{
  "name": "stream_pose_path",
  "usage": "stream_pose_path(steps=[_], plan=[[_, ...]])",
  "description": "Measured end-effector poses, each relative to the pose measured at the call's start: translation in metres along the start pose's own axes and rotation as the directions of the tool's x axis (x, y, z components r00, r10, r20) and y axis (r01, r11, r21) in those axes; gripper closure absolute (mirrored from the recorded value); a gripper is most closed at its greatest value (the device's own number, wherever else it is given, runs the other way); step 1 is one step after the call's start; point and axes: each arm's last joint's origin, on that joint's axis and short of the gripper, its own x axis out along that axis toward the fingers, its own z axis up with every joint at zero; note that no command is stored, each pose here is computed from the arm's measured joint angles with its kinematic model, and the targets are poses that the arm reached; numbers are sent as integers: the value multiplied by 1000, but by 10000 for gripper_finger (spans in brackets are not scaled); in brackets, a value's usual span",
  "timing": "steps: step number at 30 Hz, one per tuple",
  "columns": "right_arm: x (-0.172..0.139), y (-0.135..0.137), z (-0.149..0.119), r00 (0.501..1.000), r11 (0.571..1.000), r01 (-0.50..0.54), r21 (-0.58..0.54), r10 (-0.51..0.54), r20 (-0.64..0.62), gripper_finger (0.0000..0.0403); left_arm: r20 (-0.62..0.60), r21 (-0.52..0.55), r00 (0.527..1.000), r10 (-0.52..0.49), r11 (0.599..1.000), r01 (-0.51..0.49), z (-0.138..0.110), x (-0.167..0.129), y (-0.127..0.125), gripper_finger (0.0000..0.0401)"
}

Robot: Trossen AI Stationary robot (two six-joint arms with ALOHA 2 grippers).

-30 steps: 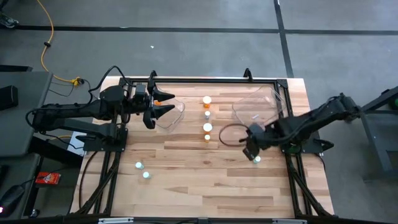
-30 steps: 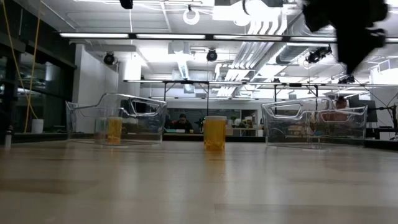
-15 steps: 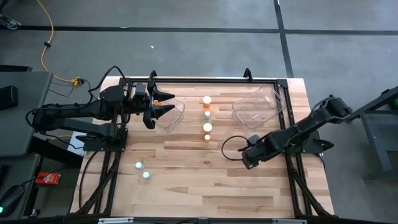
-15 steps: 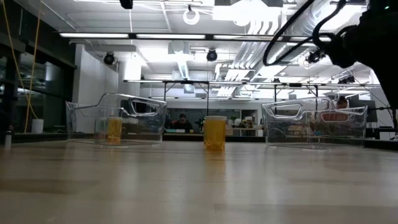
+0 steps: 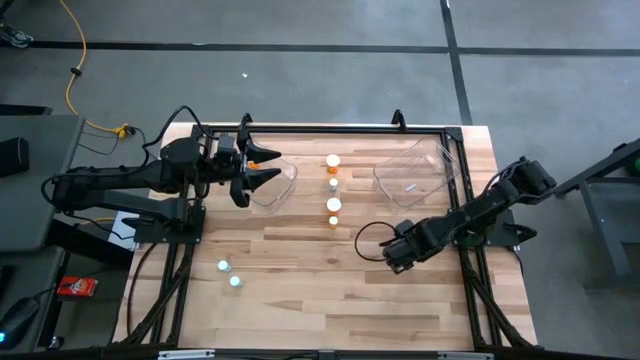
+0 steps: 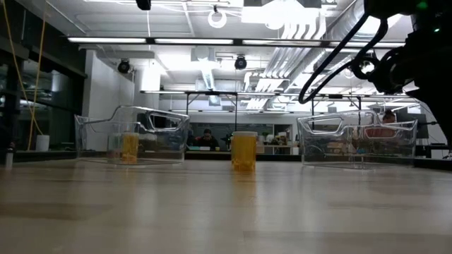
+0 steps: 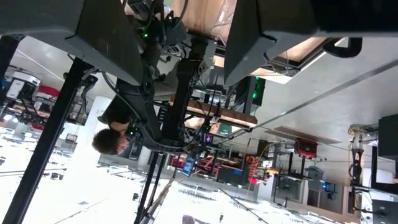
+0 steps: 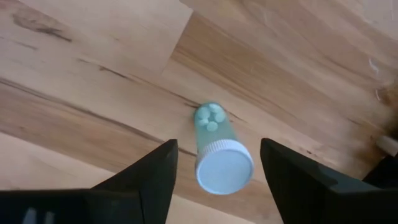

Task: Pick and place medicine bottles into bin by pill shape (circle, oval)
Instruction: Put the top right green tablet bottle into the right transparent bin

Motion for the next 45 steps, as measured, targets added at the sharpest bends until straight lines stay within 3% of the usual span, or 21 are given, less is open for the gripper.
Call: stream_pose_path(steps=[13,17,20,23,26,32,36,40,45], plan=[[-6,-1,0,1000,999,-16,-40,16,-2,311,-3,0,1000,1,1000,-1,0,0,0,188],[-33,-4,1,994,988,-71,-139,82,71,321,-4,10,1000,1,1000,-1,0,0,0,188],[-65,-5,6,959,949,-162,-270,216,183,313,-4,18,1000,1,1000,-1,0,0,0,188],[-102,-4,16,870,885,-223,-408,369,326,307,-6,18,1000,2,1000,-1,-1,0,0,188],[-138,-2,31,739,831,-232,-505,488,465,307,-7,17,1000,2,1000,-1,-1,0,0,188],[-193,6,65,454,732,-129,-669,643,616,308,-7,16,1000,2,1000,-2,-1,0,0,188],[-214,7,85,264,696,-54,-716,701,662,308,-14,1,1000,-24,1000,24,-1,0,-1,188],[-224,2,101,181,690,-39,-723,716,674,308,-25,-54,997,-72,996,71,-1,0,-2,188],[-226,-1,109,165,676,-21,-737,729,664,308,-38,-57,996,-84,995,82,-5,3,-5,188]])
